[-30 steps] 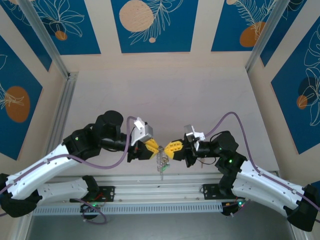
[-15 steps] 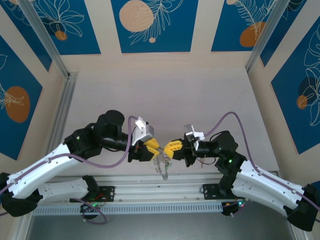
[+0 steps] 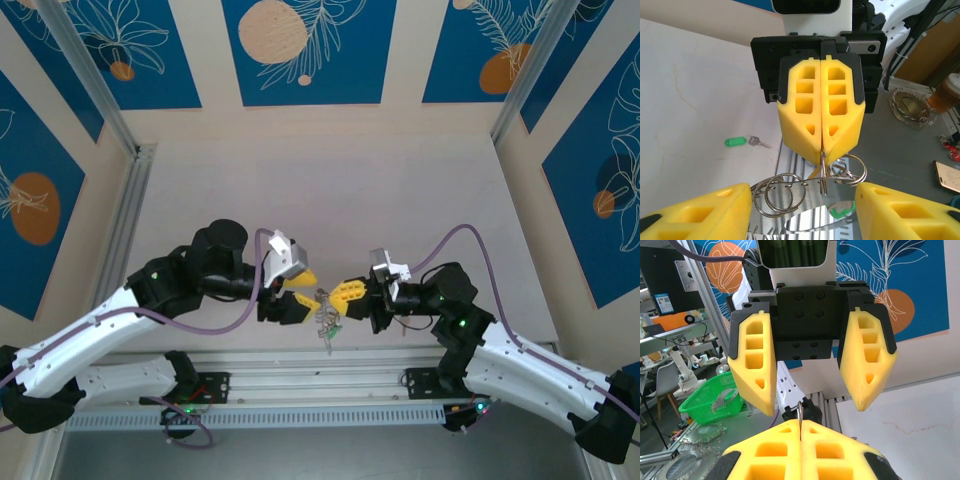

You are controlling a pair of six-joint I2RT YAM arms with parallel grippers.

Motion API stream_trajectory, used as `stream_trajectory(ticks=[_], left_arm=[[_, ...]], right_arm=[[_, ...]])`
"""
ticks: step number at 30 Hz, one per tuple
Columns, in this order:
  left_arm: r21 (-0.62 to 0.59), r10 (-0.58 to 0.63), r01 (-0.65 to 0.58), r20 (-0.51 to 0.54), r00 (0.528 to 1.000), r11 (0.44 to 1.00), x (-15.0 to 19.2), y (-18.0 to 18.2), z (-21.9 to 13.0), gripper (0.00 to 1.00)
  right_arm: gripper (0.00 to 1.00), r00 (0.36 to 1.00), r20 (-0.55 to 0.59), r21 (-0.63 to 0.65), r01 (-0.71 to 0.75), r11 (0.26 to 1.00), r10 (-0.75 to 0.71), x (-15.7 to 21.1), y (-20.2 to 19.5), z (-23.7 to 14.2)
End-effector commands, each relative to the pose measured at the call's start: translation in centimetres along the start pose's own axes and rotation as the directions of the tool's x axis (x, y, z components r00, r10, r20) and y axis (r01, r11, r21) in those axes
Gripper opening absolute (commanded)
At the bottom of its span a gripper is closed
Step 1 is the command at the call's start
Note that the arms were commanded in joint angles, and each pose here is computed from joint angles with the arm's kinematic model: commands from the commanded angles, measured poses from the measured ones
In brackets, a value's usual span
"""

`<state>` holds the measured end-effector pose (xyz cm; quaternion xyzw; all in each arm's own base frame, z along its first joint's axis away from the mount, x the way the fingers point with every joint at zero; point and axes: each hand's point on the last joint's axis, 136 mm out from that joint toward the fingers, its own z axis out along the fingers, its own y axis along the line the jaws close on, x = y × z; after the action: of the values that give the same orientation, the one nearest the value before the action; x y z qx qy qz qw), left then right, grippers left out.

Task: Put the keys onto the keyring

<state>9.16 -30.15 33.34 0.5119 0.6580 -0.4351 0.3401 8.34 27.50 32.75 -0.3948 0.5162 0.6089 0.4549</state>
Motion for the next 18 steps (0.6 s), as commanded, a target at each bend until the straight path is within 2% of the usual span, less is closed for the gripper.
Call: stream_trajectory(ticks=[1, 4, 14, 18], left_arm=[[-0.019, 0.041, -0.04, 0.063, 0.997, 0.999, -2.0, -0.2, -0.6, 0.55], [-0.025, 0.042, -0.041, 0.055, 0.998, 0.999, -1.8, 0.0, -0.2, 0.51], [-0.039, 0.055, -0.054, 0.04, 0.998, 0.998, -1.7, 0.3, 0.4, 0.5], [-0.031, 0.053, -0.052, 0.035, 0.998, 0.998, -1.5, 0.2, 0.6, 0.38]], right_arm=[[0.0, 0.998, 0.039, 0.0, 0.041, 0.999, -0.041, -1.0, 0.5, -0.2], [0.0, 0.998, 0.043, 0.007, 0.042, 0.999, -0.042, -1.0, 0.4, -0.3], [0.0, 0.998, 0.045, 0.016, 0.039, 0.999, -0.04, -1.0, 0.3, -0.4], [0.0, 0.998, 0.051, 0.022, 0.041, 0.999, -0.042, -1.0, 0.2, -0.5]])
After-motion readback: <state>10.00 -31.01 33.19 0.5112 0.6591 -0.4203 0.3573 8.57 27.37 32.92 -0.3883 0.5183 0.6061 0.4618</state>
